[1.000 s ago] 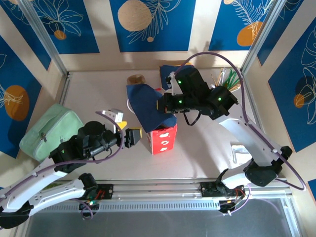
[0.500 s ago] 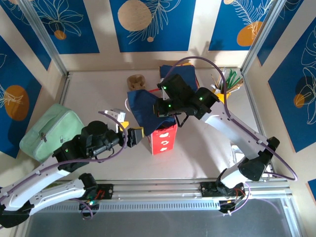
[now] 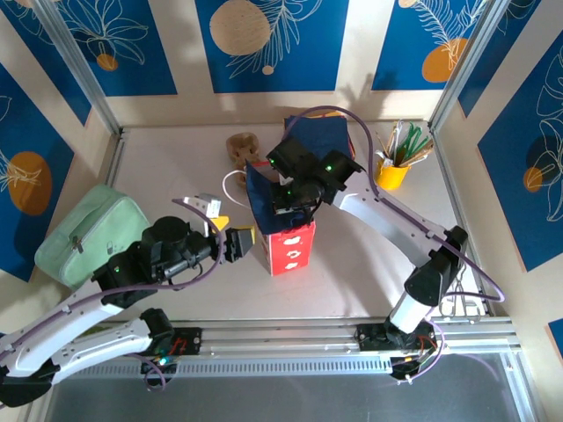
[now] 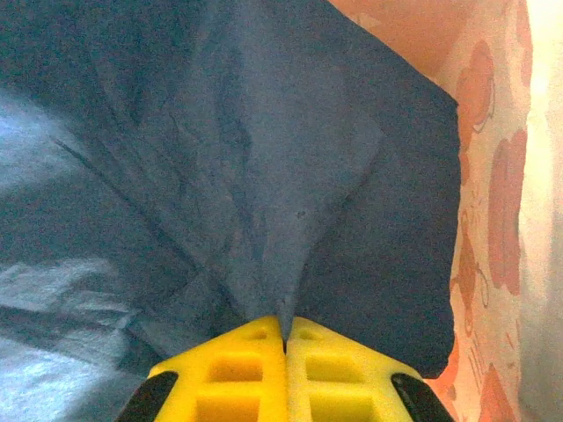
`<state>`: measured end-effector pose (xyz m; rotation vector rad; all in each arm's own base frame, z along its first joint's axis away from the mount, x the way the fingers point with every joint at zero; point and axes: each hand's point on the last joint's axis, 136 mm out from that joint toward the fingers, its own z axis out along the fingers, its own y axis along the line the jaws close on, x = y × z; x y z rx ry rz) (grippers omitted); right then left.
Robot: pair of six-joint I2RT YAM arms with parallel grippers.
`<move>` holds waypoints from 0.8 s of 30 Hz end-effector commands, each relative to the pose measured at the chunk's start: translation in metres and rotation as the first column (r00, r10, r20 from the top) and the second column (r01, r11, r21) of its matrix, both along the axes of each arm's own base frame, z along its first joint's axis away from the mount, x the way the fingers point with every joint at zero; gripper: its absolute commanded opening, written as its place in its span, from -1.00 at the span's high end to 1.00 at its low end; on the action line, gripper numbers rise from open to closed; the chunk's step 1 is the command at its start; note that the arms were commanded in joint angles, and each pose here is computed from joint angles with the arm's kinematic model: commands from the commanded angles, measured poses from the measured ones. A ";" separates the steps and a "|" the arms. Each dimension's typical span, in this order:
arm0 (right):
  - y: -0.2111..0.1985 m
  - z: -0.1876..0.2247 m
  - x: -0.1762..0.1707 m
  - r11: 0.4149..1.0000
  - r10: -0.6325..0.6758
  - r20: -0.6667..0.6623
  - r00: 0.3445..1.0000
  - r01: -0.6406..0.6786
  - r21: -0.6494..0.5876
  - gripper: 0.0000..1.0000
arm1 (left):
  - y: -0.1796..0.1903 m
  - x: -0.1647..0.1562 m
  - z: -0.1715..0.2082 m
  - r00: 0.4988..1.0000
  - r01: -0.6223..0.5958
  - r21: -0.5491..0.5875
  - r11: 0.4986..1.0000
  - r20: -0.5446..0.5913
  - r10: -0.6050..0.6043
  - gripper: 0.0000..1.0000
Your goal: Pack the takeout coffee
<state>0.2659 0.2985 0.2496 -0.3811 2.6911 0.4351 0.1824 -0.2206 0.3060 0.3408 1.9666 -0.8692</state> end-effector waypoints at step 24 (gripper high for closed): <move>-0.009 -0.015 0.008 0.965 0.040 0.076 0.996 -0.019 -0.260 1.00 | 0.010 -0.003 0.008 0.999 -0.025 -0.047 0.999 0.030 0.026 -0.79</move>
